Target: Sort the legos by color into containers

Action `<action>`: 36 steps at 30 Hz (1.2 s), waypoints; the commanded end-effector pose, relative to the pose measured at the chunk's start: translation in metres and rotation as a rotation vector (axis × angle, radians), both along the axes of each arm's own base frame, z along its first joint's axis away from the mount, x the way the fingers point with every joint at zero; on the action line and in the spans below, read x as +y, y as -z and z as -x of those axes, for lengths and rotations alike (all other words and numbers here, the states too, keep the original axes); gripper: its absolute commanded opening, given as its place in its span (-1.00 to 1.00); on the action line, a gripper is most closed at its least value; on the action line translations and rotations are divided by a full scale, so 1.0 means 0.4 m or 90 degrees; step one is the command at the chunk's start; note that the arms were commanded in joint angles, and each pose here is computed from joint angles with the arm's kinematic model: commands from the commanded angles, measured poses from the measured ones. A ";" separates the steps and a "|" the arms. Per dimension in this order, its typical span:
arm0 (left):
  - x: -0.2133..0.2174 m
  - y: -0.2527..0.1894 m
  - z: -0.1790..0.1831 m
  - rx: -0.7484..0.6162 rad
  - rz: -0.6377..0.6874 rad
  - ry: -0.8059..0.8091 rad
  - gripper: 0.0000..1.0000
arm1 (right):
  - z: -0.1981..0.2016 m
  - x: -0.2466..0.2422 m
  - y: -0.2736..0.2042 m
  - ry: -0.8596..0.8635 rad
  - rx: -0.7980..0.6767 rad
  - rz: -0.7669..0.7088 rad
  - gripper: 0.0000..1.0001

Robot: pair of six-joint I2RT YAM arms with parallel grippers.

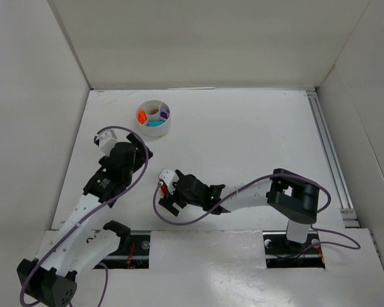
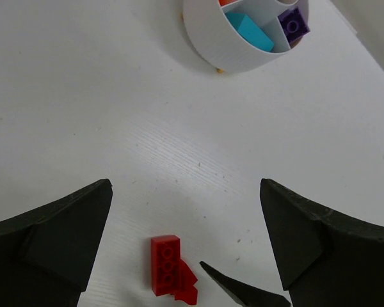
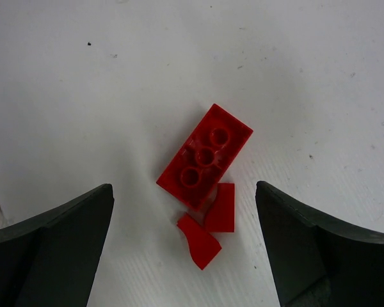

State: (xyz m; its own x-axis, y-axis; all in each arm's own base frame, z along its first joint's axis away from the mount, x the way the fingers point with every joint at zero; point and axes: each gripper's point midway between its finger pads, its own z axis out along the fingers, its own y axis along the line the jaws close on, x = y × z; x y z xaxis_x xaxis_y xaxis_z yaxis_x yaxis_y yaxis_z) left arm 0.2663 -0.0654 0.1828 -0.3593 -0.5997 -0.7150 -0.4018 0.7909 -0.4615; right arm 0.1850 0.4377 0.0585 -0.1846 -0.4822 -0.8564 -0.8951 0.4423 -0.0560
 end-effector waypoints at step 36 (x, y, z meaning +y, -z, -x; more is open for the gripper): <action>-0.338 -0.079 0.137 -0.257 0.214 0.565 0.83 | -0.012 -0.088 -0.328 -0.047 -0.257 -0.117 -0.76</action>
State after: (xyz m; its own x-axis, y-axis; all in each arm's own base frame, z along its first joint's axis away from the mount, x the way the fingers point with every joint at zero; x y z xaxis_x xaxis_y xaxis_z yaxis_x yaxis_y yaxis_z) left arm 0.2338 -0.1644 0.1659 -0.5791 -0.4874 -0.6536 0.1710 0.7112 -0.6819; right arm 0.1929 0.4023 0.1565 0.1204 -0.3753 -0.9190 -0.8545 0.4321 -0.2884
